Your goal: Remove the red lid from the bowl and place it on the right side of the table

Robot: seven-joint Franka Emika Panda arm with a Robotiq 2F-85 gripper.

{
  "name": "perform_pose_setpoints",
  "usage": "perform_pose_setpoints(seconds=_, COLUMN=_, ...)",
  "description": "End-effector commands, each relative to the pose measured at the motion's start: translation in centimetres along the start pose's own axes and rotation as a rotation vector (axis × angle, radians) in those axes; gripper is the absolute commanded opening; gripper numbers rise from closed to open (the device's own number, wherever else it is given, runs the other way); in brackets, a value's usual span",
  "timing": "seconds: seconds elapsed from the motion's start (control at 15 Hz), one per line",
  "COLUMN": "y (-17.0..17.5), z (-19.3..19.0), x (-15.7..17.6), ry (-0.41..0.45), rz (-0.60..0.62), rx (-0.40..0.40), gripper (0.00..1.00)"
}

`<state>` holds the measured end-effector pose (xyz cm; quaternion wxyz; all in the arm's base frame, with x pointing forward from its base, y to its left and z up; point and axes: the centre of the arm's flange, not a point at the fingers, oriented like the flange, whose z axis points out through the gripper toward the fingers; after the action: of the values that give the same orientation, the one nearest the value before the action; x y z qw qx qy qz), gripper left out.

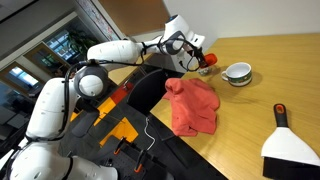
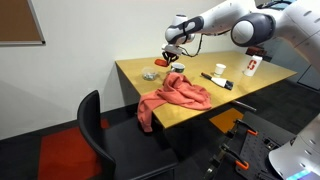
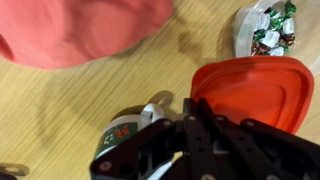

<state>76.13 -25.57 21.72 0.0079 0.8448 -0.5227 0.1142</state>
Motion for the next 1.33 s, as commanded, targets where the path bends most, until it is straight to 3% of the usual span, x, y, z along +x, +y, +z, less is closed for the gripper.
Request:
perform_pose_setpoints(seconds=0.0, y=5.9, z=-2.9, x=-4.4, ry=0.004, rz=0.025, rx=-0.001, gripper=0.02)
perform_pose_setpoints(seconds=0.33, y=7.9, z=-3.4, x=-5.5, ry=0.043, rz=0.050, rx=-0.012, gripper=0.02)
perform_pose_setpoints(seconds=0.67, y=12.2, z=-4.8, x=-5.3, ry=0.047, rz=0.146, rx=-0.038, gripper=0.02)
perform_pose_setpoints(seconds=1.0, y=18.2, z=-7.8, x=-4.7, ry=0.085, rz=0.266, rx=-0.043, gripper=0.02)
perform_pose_setpoints(seconds=1.27, y=25.4, z=-9.2, x=-4.6, ry=0.062, rz=0.411, rx=-0.103, gripper=0.02)
